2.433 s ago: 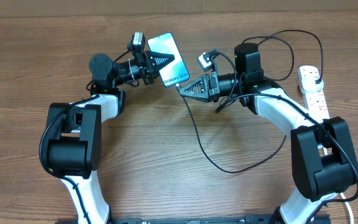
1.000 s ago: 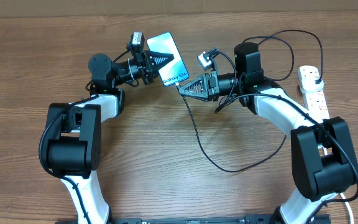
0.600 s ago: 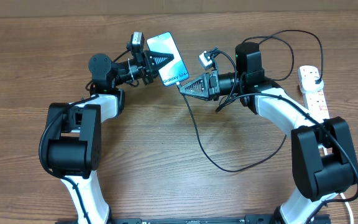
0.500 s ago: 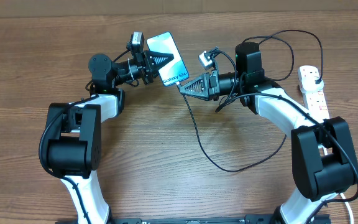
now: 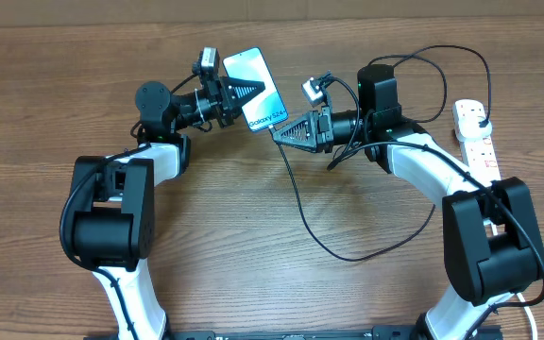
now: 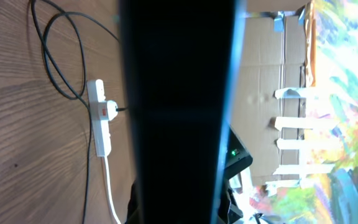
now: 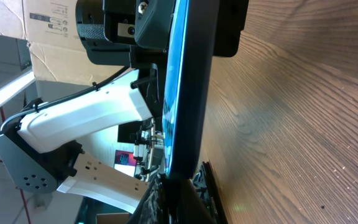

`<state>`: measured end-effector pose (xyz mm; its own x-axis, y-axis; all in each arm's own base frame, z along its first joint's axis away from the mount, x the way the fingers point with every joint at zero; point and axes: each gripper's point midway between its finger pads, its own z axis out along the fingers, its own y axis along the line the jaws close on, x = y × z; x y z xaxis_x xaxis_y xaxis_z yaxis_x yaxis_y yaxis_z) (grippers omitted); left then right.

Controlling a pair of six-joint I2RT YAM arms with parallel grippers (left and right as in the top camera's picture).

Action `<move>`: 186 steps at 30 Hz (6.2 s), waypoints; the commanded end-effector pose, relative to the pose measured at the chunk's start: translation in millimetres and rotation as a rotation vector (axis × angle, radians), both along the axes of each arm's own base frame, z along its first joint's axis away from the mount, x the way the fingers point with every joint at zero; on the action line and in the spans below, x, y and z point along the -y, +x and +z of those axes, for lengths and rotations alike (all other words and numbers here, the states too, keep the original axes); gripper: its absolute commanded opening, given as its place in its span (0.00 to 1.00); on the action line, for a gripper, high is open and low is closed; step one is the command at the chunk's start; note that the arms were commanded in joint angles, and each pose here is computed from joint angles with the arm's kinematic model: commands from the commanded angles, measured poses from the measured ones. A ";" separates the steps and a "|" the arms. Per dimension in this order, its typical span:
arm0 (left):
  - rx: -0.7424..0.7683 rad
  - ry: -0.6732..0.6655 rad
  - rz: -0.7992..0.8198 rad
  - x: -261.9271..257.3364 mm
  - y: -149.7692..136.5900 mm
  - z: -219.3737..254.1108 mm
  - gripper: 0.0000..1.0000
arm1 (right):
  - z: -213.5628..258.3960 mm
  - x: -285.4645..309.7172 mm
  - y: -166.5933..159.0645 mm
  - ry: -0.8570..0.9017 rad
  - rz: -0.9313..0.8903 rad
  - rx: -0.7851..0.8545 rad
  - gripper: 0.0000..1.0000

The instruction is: Plug charger to phone and switch on socket

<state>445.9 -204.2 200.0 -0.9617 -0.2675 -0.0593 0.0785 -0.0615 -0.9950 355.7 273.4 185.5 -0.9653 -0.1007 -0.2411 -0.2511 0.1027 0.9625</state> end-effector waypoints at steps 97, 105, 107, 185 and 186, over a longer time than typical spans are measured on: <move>-0.032 0.367 -0.071 34.7 -9.0 -92.1 0.04 | 52.4 112.3 -76.6 -0.642 -0.346 0.371 1.00; -0.019 0.622 -0.073 19.3 -7.1 -114.5 0.04 | 50.5 115.6 -74.2 -0.665 -0.360 0.374 1.00; -0.053 0.675 -0.056 13.1 -7.9 -124.2 0.04 | 50.8 115.4 -73.7 -0.663 -0.361 0.376 1.00; -0.435 1.108 -0.035 -53.3 -64.3 -194.1 0.67 | 50.7 115.6 -73.8 -0.664 -0.361 0.375 1.00; -0.438 1.109 -0.035 -53.7 -64.8 -194.3 0.68 | 50.6 115.6 -73.9 -0.664 -0.360 0.375 1.00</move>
